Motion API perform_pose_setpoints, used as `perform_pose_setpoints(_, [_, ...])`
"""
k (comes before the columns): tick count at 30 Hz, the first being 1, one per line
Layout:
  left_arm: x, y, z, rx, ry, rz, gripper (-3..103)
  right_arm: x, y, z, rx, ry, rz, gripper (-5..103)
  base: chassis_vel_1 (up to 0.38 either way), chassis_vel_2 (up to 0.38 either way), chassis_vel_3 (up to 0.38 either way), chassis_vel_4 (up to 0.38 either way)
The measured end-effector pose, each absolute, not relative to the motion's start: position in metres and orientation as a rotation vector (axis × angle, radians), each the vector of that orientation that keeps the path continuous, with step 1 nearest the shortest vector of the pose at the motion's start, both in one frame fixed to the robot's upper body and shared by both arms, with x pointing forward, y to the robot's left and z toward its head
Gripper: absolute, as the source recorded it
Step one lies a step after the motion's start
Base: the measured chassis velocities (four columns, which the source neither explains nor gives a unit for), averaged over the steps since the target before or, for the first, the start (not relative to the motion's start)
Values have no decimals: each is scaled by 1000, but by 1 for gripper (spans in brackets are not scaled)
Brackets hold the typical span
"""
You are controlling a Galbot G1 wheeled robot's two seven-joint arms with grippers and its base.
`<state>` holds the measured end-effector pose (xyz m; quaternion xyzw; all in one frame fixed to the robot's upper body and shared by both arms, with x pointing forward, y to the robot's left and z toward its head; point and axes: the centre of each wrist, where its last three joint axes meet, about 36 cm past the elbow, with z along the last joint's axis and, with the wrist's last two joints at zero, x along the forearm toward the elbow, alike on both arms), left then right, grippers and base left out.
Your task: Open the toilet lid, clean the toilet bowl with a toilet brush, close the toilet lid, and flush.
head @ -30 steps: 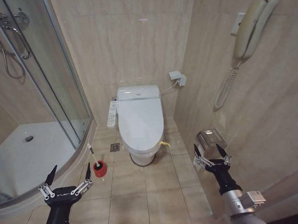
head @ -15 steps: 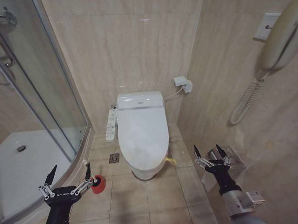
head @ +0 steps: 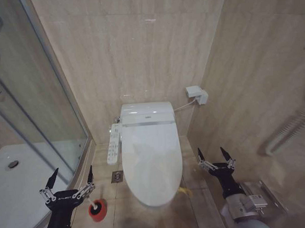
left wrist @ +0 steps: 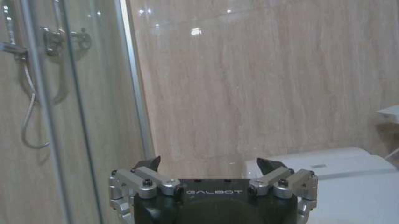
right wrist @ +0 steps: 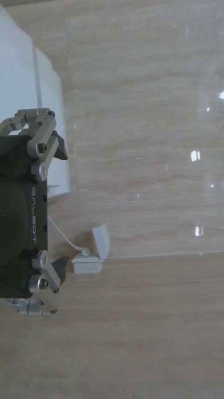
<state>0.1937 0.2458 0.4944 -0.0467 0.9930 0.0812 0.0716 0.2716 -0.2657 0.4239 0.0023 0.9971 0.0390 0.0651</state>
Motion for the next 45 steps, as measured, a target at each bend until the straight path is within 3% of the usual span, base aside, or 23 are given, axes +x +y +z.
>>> perform_pose_setpoints(22, [194, 246, 494, -141, 2985, 244, 100, 203, -269, 326, -130, 3274, -19, 100, -18, 10, -1, -8])
perform_pose_setpoints(34, [194, 246, 494, -141, 2985, 244, 100, 181, -278, 277, -227, 3403, -148, 100, 0, 0, 0, 0])
perform_pose_setpoints(45, [194, 246, 494, -141, 2985, 244, 100, 175, -265, 253, -278, 3443, -126, 100, 0, 0, 0, 0])
